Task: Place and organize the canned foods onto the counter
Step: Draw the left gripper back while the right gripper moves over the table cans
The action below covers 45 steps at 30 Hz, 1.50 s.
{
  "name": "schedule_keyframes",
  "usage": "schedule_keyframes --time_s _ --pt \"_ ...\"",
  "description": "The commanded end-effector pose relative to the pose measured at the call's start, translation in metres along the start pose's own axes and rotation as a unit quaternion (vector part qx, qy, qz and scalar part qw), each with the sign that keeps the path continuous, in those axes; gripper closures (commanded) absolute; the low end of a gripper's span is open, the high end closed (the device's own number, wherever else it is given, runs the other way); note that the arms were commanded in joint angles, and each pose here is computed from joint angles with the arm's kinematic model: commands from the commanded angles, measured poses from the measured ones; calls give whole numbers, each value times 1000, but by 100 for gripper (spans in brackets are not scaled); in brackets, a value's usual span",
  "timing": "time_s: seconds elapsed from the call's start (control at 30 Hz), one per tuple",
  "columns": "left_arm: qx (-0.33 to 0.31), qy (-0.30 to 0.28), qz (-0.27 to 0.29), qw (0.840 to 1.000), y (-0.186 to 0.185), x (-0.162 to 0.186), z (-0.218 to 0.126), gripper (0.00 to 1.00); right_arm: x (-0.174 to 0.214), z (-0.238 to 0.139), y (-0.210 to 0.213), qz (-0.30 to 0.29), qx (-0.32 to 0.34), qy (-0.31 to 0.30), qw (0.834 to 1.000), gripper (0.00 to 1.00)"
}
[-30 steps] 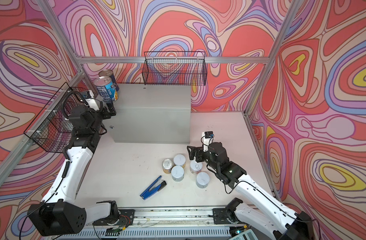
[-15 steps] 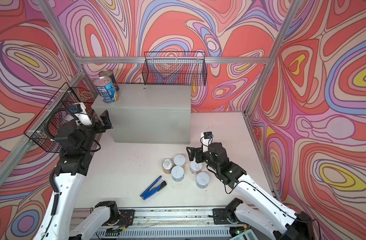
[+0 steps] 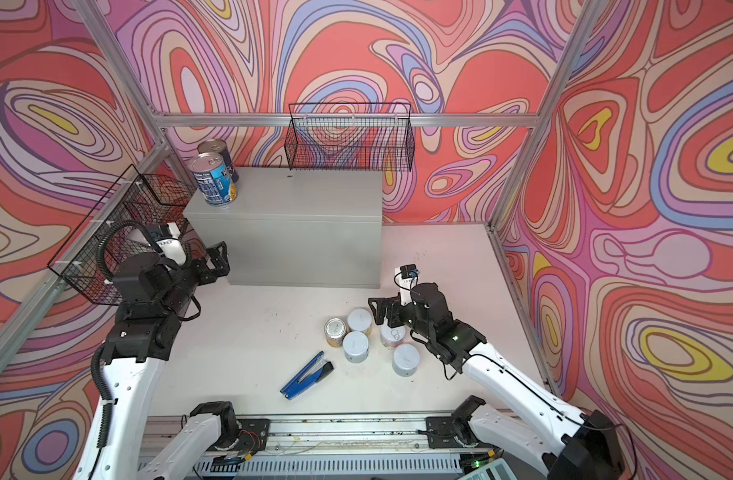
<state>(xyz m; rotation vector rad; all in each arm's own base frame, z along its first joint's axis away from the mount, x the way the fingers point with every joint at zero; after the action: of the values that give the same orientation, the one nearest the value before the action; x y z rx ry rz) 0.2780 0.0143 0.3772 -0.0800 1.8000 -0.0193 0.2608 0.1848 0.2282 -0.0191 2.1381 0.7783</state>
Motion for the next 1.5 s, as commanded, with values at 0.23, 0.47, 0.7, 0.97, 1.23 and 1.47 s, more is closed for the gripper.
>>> schedule_keyframes --time_s 0.23,0.47,0.7,0.97,1.23,1.47 --pt "105 128 -75 983 -30 77 -19 0 5 24 15 52 -38 37 997 3" --pt "130 179 -110 969 -38 128 -18 0 21 46 37 32 -19 57 998 4" --pt "167 196 -146 955 -49 148 -14 0 43 67 69 -3 -9 96 995 5" --pt "191 220 -145 945 -55 161 -5 0 72 81 84 -26 18 130 991 6" --pt "204 243 -132 939 -58 172 -11 0 97 91 84 -28 44 168 984 10" --pt "206 252 -144 934 -60 179 -10 0 103 97 84 -36 58 180 981 16"
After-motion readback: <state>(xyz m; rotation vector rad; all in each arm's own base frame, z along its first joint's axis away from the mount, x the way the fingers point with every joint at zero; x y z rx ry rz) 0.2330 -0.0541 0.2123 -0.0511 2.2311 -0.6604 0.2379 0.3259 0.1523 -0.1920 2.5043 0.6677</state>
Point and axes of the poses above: each gripper's point midway between its finger pads, its own z axis out along the fingers, its own y axis along the line the jaws close on, x = y × z, the point moved 3 cm from there along -z, back along the fingers, and after that the axes turned 11 degrees about z, right-handed, at the moved point
